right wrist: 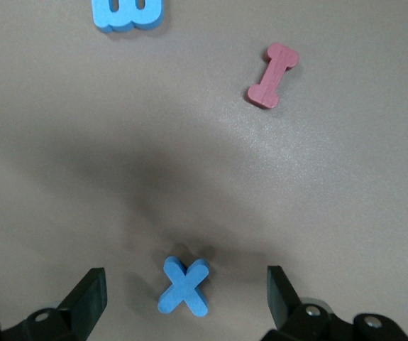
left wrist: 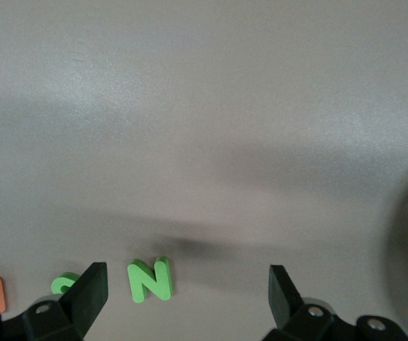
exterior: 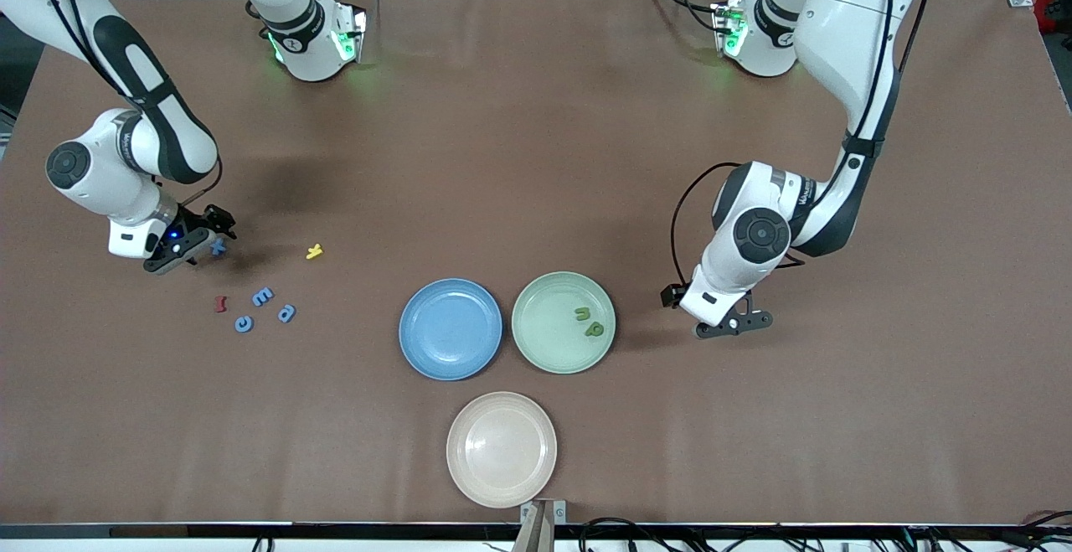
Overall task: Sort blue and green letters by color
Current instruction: 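Grasp the blue x with the right gripper while the left gripper lowers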
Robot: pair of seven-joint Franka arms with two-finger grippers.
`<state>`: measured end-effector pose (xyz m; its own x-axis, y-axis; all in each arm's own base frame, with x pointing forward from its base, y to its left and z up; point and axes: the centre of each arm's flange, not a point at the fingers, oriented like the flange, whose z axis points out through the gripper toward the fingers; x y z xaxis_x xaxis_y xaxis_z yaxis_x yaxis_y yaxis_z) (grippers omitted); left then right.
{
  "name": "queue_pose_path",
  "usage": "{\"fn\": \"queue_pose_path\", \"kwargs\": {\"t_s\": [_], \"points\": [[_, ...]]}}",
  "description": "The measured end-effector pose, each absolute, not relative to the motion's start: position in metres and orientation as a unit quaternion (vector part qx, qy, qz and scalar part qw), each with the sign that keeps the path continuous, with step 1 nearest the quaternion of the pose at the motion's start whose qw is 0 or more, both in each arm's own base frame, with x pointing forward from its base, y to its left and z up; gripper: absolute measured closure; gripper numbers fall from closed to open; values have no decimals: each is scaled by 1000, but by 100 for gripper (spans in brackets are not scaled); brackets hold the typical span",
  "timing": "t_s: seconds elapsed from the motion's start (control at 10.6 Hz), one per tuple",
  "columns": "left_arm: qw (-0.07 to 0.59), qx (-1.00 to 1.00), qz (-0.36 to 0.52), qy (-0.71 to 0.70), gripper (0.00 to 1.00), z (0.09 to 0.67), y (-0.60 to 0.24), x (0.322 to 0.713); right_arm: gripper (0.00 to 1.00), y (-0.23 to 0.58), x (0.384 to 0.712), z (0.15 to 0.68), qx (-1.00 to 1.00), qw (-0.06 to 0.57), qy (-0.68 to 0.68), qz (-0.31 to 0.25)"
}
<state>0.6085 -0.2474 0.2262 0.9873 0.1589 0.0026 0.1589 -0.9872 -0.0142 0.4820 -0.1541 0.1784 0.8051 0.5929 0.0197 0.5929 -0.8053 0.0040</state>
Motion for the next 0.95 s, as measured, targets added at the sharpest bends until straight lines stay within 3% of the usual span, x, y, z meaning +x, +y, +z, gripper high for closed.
{"fn": "queue_pose_path", "kwargs": {"t_s": [0.66,0.76,0.95], "points": [[15,-999,18,-36,0,210,-233,600,0,-165,474,166,-950,-3,-313,-10],[16,-999,21,-33,0,208,-227,600,4,-164,473,165,-949,-4,-314,-11],[18,-999,24,-33,0,206,-222,598,31,-164,473,167,-948,-7,-318,-14]]}}
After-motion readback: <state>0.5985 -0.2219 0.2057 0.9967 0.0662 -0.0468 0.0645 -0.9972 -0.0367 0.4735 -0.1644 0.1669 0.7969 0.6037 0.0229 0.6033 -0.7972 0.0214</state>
